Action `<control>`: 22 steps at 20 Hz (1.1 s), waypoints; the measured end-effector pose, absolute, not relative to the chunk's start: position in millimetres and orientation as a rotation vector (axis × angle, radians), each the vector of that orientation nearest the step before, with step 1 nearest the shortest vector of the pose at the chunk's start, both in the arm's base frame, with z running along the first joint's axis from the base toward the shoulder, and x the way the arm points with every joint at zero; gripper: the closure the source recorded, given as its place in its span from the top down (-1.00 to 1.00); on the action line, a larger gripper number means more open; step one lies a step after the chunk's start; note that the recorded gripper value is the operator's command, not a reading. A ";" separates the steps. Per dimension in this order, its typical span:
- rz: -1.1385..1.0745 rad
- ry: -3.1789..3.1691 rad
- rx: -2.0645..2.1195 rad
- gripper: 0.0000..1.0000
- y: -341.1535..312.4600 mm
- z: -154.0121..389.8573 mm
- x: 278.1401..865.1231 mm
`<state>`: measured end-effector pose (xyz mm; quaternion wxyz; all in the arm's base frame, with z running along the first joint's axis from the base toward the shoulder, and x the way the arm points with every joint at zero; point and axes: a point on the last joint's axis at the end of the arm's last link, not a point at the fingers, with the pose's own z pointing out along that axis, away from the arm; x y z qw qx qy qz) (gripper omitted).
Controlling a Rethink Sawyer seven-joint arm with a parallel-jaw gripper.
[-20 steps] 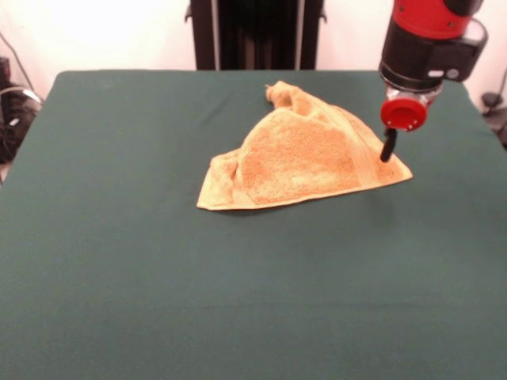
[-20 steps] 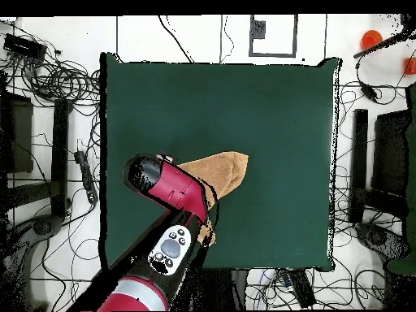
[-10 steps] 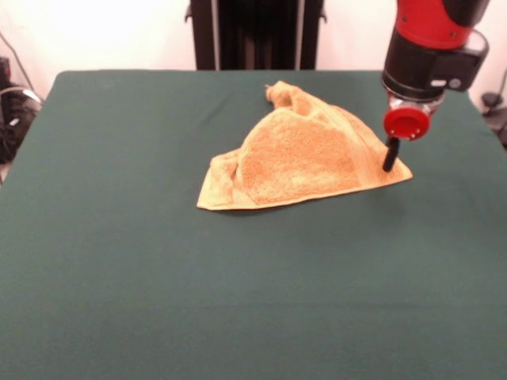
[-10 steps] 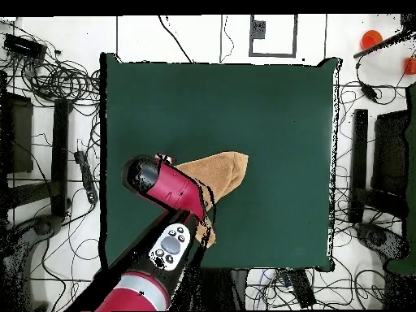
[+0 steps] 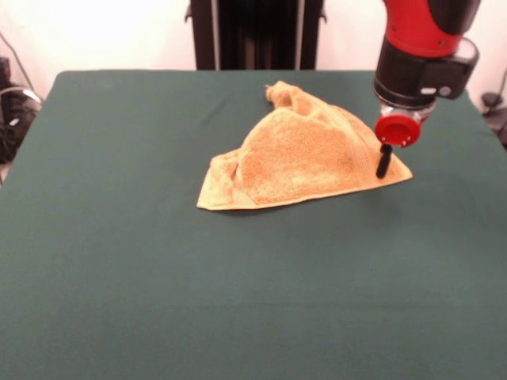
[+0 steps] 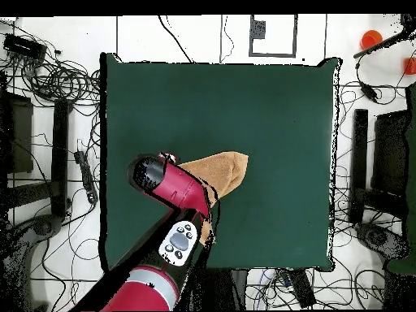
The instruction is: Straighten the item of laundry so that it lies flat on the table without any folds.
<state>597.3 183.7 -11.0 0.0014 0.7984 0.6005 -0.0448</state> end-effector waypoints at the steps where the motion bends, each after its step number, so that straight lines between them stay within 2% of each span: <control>1: -0.139 1.884 2.511 1.00 183.3 -11.9 597.6; 22: -0.139 1.892 2.507 1.00 187.1 -12.2 596.4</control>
